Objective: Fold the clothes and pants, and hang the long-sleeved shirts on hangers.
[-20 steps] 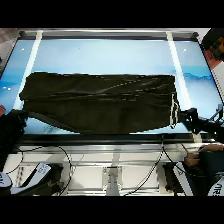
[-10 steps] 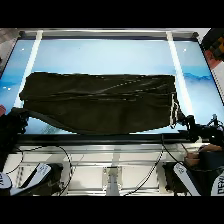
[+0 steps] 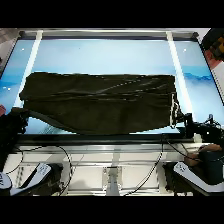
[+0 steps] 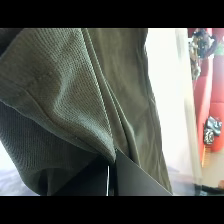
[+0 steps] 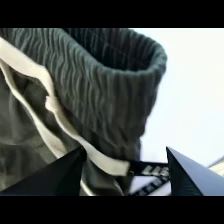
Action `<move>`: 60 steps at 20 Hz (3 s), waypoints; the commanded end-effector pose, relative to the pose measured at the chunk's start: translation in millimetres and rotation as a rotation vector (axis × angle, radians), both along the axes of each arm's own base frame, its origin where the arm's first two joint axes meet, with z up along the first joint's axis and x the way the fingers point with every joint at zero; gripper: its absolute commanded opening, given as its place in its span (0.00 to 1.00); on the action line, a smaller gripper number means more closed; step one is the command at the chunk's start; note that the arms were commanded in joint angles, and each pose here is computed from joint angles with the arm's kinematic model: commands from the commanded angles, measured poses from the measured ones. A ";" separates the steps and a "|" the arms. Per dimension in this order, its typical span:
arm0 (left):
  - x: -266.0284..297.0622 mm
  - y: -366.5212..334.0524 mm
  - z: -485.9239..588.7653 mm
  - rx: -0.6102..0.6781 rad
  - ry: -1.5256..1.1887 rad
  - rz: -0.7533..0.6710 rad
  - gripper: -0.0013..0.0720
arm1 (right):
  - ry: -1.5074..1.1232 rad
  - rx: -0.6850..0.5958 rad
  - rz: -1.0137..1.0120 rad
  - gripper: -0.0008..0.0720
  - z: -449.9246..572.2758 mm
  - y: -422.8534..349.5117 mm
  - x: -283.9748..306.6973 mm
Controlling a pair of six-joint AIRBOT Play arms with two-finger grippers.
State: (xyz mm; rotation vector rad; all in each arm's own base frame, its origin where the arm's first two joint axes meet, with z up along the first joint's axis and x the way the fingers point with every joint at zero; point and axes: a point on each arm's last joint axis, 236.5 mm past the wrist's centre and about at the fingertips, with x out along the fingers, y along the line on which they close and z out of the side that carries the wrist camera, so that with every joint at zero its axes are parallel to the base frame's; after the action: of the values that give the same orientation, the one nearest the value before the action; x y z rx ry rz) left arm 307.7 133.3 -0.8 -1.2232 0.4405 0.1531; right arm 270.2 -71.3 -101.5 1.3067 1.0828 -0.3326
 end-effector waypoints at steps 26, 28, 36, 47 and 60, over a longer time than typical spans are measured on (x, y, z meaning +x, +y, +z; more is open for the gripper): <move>21.4 -0.8 116.6 0.199 -0.192 -0.090 0.02 | -0.002 -0.338 0.315 0.04 121.8 -6.7 -17.2; 19.9 -11.9 132.5 0.216 -0.217 -0.098 0.02 | -0.003 -0.388 0.341 0.04 146.5 -14.2 -17.7; 20.8 -48.6 174.2 0.335 -0.172 -0.177 0.02 | 0.091 -0.623 0.326 0.04 195.7 -72.0 -24.9; 164.3 -66.2 103.2 0.328 -0.055 -0.205 0.02 | -0.012 -0.381 0.194 0.04 138.5 -101.1 86.2; 243.5 -23.2 40.7 0.361 0.030 -0.082 0.03 | -0.109 -0.415 0.042 0.04 96.1 -88.5 180.4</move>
State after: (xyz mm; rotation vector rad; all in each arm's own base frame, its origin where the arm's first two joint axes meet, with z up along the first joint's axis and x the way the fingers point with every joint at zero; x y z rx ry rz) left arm 537.4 95.9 42.7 -0.8719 0.5112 0.1112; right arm 422.6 -163.0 -2.4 0.8964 0.9755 -0.3990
